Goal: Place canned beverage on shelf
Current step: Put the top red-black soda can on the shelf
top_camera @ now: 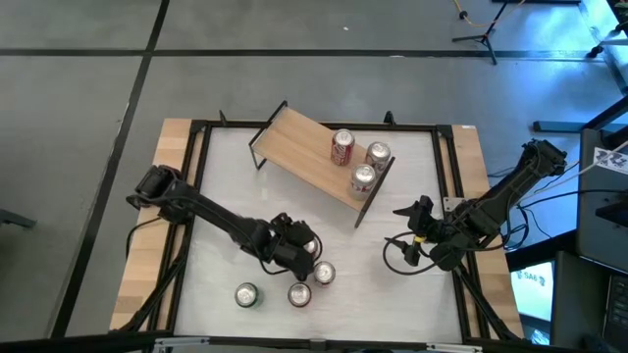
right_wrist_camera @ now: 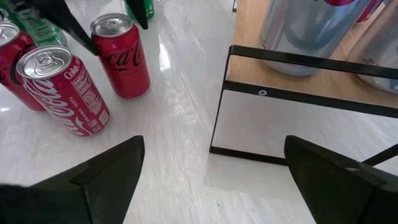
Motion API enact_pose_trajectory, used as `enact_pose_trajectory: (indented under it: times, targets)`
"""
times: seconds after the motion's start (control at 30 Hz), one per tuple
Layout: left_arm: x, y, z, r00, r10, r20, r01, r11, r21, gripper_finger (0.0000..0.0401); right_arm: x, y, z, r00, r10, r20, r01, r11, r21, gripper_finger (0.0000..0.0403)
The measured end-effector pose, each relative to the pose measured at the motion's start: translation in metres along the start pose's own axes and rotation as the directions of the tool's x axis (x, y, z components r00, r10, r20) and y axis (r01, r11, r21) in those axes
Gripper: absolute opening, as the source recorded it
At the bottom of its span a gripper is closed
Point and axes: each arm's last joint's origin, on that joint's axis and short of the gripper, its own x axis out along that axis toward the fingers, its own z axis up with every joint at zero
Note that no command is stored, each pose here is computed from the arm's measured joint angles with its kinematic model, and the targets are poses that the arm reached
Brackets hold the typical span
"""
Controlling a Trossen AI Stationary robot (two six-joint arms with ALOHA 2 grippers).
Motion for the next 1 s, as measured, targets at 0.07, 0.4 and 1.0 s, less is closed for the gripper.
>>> enact_pose_trajectory:
  times: [0.07,0.4,1.0]
  targets:
    - [0.0037,-0.0015,-0.0014,1.000,-0.004,-0.010,0.004,1.000,0.002,0.0396,-0.0001,0.0000,0.0001,1.000,0.000,0.000,0.000,1.000,0.000,0.0381]
    - [0.0070,-0.0008,-0.0038,1.000,0.018,-0.022,-0.017,1.000,0.013,0.0352,-0.0001,0.0000,0.0001,1.000,0.000,0.000,0.000,1.000,0.000,0.0381]
    - [0.0017,0.0061,0.0048,0.989,-0.089,-0.121,0.121,0.948,0.295,0.0281,-0.0001,-0.0001,0.0000,1.000,-0.001,0.000,0.001,1.000,-0.001,0.0381]
